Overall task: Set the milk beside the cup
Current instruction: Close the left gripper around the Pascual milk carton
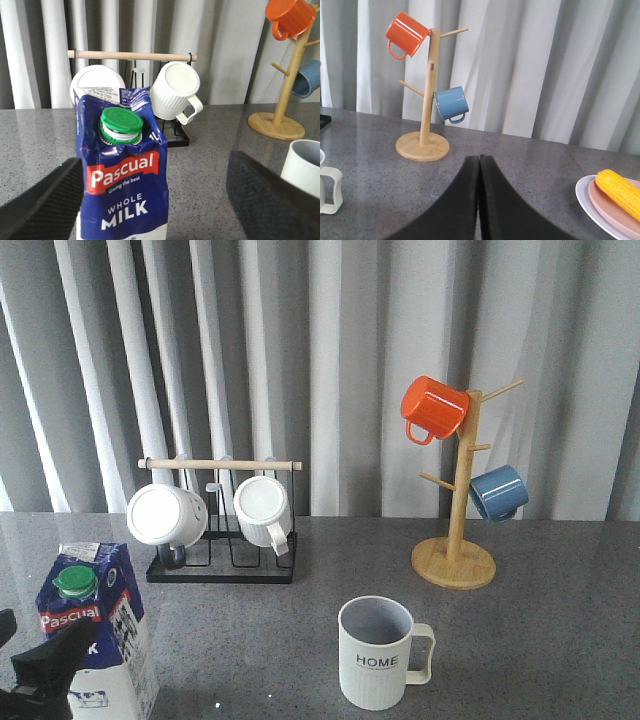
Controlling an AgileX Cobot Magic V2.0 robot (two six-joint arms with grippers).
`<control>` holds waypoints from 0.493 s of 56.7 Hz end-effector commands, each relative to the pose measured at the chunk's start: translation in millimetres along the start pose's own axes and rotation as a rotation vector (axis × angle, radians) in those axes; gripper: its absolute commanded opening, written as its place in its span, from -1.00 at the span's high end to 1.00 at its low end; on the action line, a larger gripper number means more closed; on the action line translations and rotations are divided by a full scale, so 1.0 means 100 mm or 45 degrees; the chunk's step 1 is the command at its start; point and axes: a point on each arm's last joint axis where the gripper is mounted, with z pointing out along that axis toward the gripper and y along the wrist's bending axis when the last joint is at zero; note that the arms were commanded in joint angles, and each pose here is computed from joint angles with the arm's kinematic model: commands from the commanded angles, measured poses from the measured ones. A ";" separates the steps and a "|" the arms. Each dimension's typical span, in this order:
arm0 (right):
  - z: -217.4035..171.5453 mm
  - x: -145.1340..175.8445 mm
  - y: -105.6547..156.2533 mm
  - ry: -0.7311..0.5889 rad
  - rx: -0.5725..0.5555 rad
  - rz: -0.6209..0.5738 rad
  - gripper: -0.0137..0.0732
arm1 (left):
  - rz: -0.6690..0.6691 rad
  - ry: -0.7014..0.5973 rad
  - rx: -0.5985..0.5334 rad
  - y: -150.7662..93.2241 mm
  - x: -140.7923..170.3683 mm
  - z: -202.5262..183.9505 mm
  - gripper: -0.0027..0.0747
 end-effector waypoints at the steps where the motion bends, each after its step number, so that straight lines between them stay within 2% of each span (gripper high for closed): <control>1: -0.01 -0.15 -0.02 -0.116 0.006 -0.018 0.70 | -0.016 -0.182 0.035 -0.04 -0.20 0.00 -0.51; 18: -0.01 -0.15 -0.02 -0.116 0.006 -0.018 0.70 | -0.056 -0.126 0.013 -0.01 -0.03 0.19 -0.51; 28: -0.01 -0.15 -0.02 -0.116 0.006 -0.018 0.70 | -0.092 -0.168 -0.009 0.02 -0.01 0.24 -0.51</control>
